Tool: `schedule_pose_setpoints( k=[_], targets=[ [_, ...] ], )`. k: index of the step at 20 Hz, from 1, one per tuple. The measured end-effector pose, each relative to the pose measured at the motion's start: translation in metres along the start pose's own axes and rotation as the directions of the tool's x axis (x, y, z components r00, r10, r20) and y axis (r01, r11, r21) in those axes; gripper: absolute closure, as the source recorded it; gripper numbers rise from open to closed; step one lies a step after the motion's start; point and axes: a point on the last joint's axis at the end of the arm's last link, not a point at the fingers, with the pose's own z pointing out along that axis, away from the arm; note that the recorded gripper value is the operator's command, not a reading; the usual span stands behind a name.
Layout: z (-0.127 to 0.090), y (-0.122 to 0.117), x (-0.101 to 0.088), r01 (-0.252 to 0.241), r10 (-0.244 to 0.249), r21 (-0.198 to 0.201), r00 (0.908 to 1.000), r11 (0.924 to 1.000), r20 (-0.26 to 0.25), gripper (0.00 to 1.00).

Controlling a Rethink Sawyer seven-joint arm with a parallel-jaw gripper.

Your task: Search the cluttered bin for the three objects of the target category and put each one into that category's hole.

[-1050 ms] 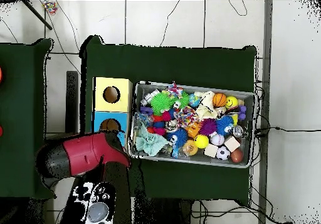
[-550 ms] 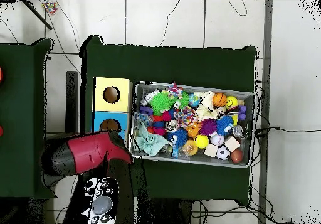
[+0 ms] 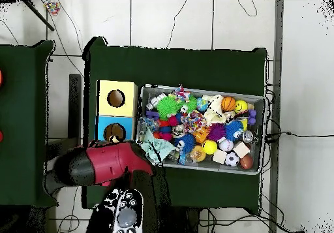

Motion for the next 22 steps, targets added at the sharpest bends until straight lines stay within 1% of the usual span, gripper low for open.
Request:
schedule_pose_setpoints(
  k=[1, 2, 7, 9, 10, 11, 12, 16, 17, 20, 21, 22],
  targets=[
    [0.000, -0.009, 0.000, -0.007, 0.007, 0.000, 0.9999, 1.0000, 0.007, 1.00],
    [0.001, -0.024, 0.002, -0.017, 0.017, 0.001, 0.9997, 0.9999, 0.016, 1.00],
    [0.000, -0.056, 0.014, -0.029, 0.028, 0.017, 0.9994, 0.9994, 0.019, 1.00],
    [-0.001, -0.069, 0.026, -0.020, 0.019, 0.037, 0.9997, 0.9991, 0.013, 1.00],
    [-0.004, -0.078, 0.039, -0.001, 0.001, 0.060, 1.0000, 0.9982, 0.008, 1.00],
    [-0.004, -0.079, 0.044, 0.007, -0.007, 0.067, 0.9999, 0.9978, 0.007, 1.00],
    [-0.006, -0.081, 0.053, 0.024, -0.025, 0.080, 0.9997, 0.9965, 0.006, 1.00],
    [-0.010, -0.078, 0.077, 0.078, -0.078, 0.107, 0.9969, 0.9912, 0.002, 1.00],
    [-0.011, -0.073, 0.088, 0.104, -0.105, 0.116, 0.9944, 0.9878, 0.001, 1.00],
    [-0.015, -0.062, 0.105, 0.148, -0.150, 0.124, 0.9887, 0.9812, 0.002, 1.00],
    [-0.018, -0.055, 0.116, 0.174, -0.175, 0.125, 0.9845, 0.9768, 0.001, 1.00],
    [-0.018, -0.052, 0.120, 0.182, -0.184, 0.125, 0.9830, 0.9753, 0.001, 1.00]
  ],
)
